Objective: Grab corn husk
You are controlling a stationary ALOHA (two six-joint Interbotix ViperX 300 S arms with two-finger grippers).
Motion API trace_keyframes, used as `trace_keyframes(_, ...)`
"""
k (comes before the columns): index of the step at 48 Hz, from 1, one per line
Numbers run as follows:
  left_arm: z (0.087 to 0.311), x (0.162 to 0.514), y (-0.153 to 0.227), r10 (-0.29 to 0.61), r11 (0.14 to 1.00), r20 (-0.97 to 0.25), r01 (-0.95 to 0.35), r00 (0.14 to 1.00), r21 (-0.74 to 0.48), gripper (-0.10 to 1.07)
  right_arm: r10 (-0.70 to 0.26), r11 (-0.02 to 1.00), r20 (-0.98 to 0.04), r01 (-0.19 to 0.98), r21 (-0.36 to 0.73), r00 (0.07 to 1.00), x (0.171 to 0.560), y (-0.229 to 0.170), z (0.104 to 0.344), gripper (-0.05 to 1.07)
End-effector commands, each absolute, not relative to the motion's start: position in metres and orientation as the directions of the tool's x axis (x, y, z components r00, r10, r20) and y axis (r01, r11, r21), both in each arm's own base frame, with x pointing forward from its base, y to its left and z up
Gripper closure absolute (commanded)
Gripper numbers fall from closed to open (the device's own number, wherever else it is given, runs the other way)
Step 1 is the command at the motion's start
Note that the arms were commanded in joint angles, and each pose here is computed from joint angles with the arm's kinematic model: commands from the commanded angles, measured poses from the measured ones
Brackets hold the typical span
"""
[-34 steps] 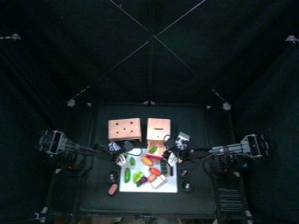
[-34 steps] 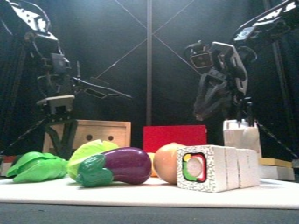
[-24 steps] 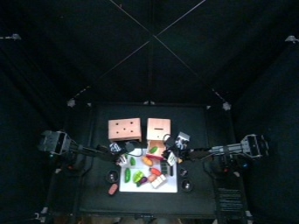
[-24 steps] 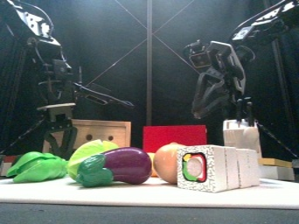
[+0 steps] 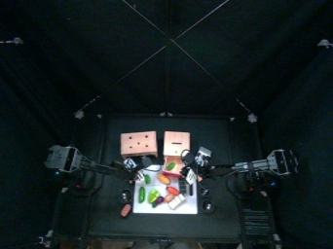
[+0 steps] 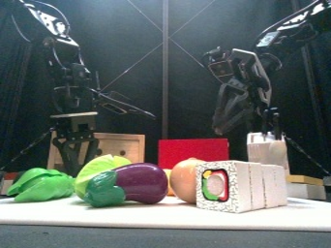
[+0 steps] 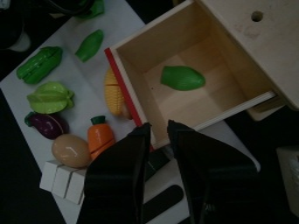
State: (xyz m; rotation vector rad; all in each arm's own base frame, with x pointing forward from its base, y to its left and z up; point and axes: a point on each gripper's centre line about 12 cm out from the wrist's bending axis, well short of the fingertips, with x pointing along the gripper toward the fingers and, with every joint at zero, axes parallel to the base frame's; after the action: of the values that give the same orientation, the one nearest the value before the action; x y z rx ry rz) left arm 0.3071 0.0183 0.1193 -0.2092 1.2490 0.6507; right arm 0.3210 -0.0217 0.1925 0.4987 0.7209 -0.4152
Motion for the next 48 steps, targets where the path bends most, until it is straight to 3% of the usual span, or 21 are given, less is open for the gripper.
trace_keyframes(1,0.129,0.316,0.016,0.326,0.797,-0.925,-0.582,0.194,0.159,-0.02,-0.187,0.808,-0.688,0.508,0.297,0.701,0.324,-0.023,0.201,0.37)
trace_keyframes(16,0.114,0.313,0.008,0.258,0.766,-0.957,-0.631,0.132,0.120,-0.02,-0.187,0.807,-0.688,0.509,0.298,0.701,0.327,-0.023,0.201,0.37)
trace_keyframes(33,0.099,0.319,0.006,0.252,0.768,-0.962,-0.627,0.104,0.134,0.00,-0.189,0.805,-0.683,0.509,0.304,0.706,0.328,-0.023,0.204,0.37)
trace_keyframes(48,0.095,0.320,0.004,0.231,0.776,-0.964,-0.622,0.131,0.101,0.16,-0.186,0.802,-0.684,0.511,0.310,0.706,0.328,-0.023,0.204,0.37)
